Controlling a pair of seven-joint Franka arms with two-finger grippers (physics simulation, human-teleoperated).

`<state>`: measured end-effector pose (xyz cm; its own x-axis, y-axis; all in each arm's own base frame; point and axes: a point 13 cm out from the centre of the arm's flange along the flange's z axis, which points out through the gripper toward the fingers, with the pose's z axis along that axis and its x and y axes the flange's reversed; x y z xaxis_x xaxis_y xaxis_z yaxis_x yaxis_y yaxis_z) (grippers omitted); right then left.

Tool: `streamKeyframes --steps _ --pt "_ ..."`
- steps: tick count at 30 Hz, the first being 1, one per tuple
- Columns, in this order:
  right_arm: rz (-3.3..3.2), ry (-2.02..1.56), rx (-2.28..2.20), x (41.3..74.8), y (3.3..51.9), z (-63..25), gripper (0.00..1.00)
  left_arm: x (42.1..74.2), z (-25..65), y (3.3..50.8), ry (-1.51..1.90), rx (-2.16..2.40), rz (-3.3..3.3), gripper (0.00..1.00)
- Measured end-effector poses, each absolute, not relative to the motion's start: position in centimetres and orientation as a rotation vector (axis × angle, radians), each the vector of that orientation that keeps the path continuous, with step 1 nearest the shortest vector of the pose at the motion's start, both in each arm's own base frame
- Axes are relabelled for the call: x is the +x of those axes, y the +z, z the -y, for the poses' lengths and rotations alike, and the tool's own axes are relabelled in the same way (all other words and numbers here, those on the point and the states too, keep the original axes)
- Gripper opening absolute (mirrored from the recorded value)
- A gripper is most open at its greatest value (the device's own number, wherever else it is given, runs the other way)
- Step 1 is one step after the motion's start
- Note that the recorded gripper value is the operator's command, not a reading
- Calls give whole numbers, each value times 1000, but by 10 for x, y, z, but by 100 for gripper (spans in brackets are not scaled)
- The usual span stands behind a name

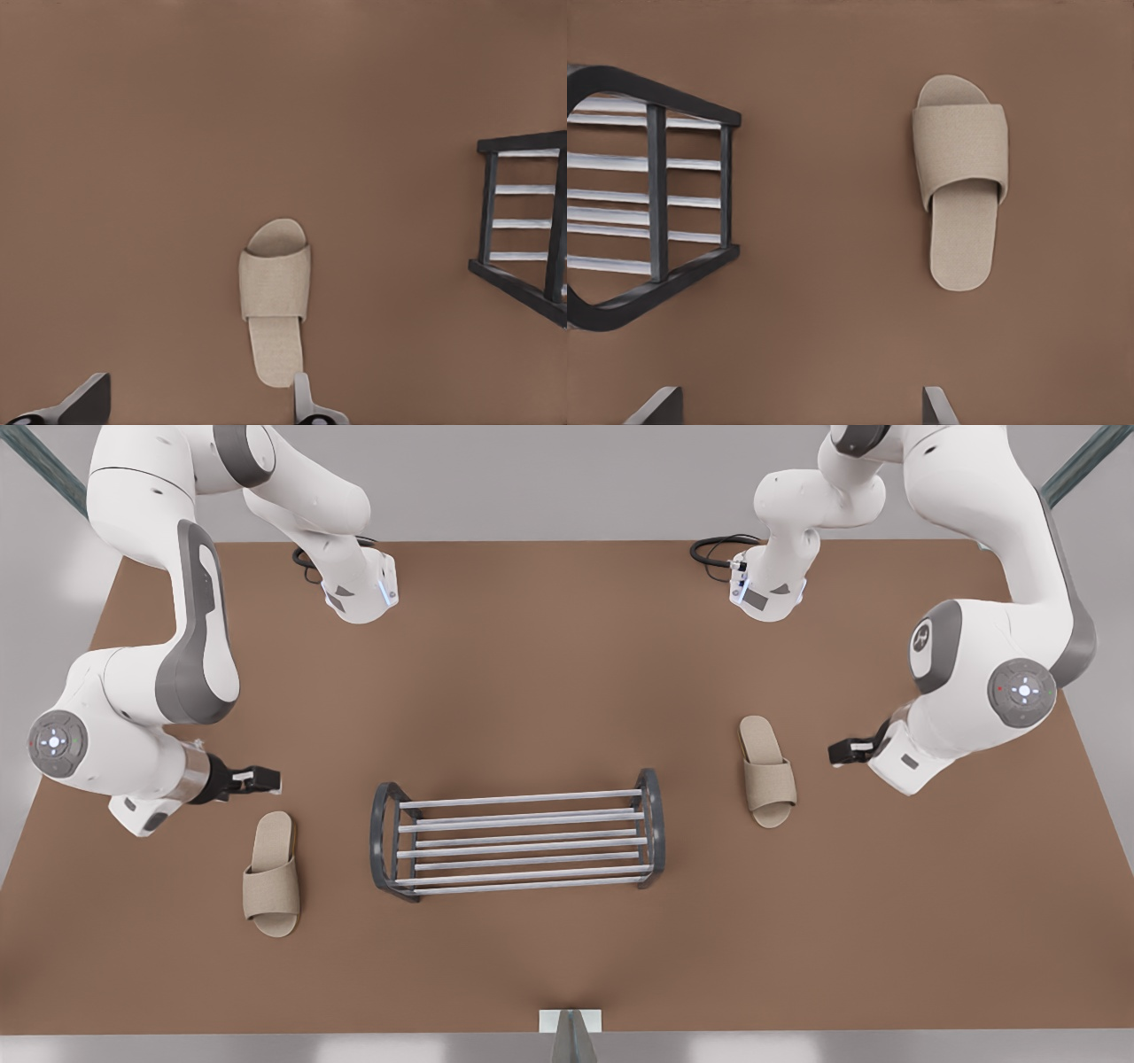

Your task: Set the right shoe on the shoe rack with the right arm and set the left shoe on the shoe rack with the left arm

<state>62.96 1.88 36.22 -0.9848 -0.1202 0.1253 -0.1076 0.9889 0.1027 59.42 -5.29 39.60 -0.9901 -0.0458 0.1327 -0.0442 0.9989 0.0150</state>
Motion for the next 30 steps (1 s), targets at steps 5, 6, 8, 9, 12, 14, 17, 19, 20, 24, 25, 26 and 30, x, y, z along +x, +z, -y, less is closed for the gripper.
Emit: streamKeyframes --steps 5,6,8,9,12,14,17,19,20,24,25,26,30 --pt "3013 -150 181 636 355 -16 100 553 45 366 19 66 2983 100" --pt "3029 -148 184 640 355 -16 100 509 40 327 0 68 2957 99" --pt "3090 -130 190 646 361 -15 100 453 40 266 -53 35 3001 99" --pt "3114 -107 192 638 359 -15 100 437 57 243 -88 -40 3048 99" --pt "3212 -47 208 625 362 -17 100 445 66 218 -179 -122 3205 99" --pt "3267 -21 183 621 358 -5 100 455 63 200 -152 -116 3264 99" --pt "3343 -14 143 633 353 14 100 463 55 162 -54 -68 3327 98" --pt "3373 -8 106 638 344 33 100 465 54 148 -9 -53 3392 99" --pt "3381 -1 84 636 333 44 100 465 55 146 5 -57 3429 99" --pt "3405 32 67 578 227 58 100 457 69 132 76 -93 3518 99" --pt "3433 42 71 562 204 57 100 454 73 127 100 -98 3527 99" --pt "3480 57 76 556 196 57 100 453 75 125 115 -104 3539 99" --pt "3692 143 87 570 224 68 100 447 76 121 143 -97 3574 98"
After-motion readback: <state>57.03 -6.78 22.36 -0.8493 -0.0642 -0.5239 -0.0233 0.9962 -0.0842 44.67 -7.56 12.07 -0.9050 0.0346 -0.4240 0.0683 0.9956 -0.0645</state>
